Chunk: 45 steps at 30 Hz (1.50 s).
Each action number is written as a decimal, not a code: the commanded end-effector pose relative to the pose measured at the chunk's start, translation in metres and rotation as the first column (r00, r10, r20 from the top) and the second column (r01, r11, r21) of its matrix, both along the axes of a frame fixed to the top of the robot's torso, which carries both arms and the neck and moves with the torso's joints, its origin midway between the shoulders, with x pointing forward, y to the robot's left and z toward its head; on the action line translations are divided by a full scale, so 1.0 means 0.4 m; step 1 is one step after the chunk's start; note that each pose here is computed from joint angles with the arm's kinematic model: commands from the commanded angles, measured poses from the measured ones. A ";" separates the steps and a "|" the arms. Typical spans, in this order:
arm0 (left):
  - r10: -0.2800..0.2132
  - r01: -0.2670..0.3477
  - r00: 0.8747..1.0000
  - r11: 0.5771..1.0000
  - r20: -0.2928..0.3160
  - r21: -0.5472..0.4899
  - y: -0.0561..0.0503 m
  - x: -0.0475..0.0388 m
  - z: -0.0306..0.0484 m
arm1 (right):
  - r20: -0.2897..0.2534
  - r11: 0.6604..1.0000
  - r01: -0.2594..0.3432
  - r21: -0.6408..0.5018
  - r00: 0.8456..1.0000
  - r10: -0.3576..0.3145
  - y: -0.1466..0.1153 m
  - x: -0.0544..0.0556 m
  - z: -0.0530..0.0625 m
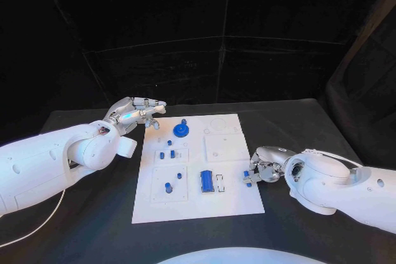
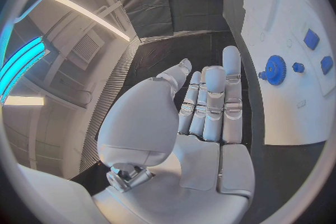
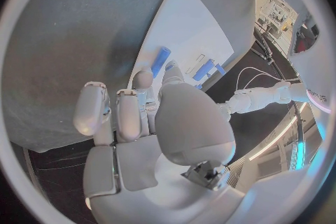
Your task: Assemble the parts on the task board
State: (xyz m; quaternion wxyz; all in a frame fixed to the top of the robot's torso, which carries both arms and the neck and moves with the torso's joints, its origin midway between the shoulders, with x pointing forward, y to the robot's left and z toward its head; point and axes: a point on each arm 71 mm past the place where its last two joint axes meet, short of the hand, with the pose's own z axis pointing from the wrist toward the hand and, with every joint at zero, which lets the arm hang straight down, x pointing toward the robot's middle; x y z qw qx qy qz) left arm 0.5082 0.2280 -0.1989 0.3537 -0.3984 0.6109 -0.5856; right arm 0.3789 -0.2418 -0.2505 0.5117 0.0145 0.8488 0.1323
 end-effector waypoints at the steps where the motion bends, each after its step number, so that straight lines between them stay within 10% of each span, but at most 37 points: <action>1: -0.011 0.011 1.000 1.000 0.002 -0.009 -0.003 0.000 0.003 | -0.019 0.998 -0.029 -0.047 0.999 0.028 0.006 0.000 -0.006; 24: -0.014 0.014 1.000 1.000 -0.002 -0.009 -0.003 -0.001 0.003 | 0.049 0.971 -0.144 -0.192 0.987 0.156 0.068 0.021 -0.014; 45: -0.018 0.018 1.000 1.000 -0.007 -0.008 -0.005 0.000 0.001 | -0.046 0.972 0.058 0.229 0.998 -0.049 0.062 -0.006 0.007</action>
